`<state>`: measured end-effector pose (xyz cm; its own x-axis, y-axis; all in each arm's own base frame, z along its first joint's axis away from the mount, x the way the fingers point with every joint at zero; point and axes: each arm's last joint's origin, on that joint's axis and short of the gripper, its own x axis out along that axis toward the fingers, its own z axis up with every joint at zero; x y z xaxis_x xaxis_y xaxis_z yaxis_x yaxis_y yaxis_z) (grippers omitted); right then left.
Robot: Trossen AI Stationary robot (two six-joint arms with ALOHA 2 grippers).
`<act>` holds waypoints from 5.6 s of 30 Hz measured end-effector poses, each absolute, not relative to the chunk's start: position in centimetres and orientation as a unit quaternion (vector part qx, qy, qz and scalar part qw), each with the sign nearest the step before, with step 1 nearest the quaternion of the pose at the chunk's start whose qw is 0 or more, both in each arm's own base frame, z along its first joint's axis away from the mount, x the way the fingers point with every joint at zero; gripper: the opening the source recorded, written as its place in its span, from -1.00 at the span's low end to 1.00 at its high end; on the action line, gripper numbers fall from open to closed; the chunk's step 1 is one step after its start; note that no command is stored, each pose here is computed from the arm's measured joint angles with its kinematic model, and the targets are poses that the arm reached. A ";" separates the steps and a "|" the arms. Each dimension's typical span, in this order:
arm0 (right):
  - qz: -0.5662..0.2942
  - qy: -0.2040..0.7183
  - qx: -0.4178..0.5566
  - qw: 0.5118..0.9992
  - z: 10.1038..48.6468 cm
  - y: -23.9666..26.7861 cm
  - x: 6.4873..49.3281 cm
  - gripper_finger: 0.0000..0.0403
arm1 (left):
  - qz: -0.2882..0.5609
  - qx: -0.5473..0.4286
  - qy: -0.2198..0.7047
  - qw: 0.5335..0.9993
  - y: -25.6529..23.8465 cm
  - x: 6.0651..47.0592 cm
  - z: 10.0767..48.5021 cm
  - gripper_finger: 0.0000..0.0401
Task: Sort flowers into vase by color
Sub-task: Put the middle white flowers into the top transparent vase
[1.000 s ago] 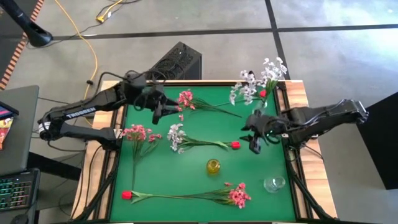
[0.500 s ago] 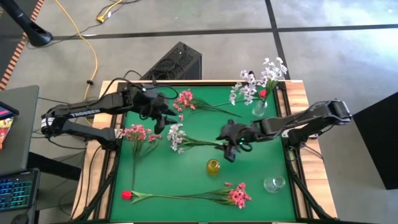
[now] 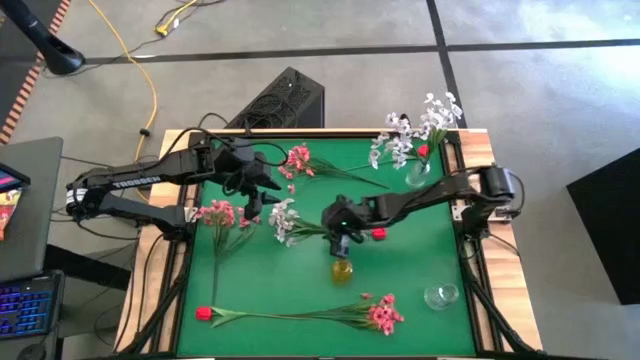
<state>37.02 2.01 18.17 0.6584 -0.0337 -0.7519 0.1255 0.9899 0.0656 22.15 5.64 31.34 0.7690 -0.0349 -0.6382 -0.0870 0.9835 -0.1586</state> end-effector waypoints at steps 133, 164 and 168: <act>0.020 -0.145 0.213 0.966 30.0 -0.7 29.1 -0.73 | -0.083 -0.174 -0.063 0.979 6.0 30.0 35.6 -0.18; 0.040 0.052 0.219 0.974 28.7 -0.5 30.2 0.22 | -0.090 -0.205 0.027 0.974 5.8 30.1 33.9 -0.99; 0.057 0.080 0.198 0.975 29.1 -0.3 30.3 0.26 | -0.095 -0.213 0.053 0.971 5.8 30.0 33.4 -0.99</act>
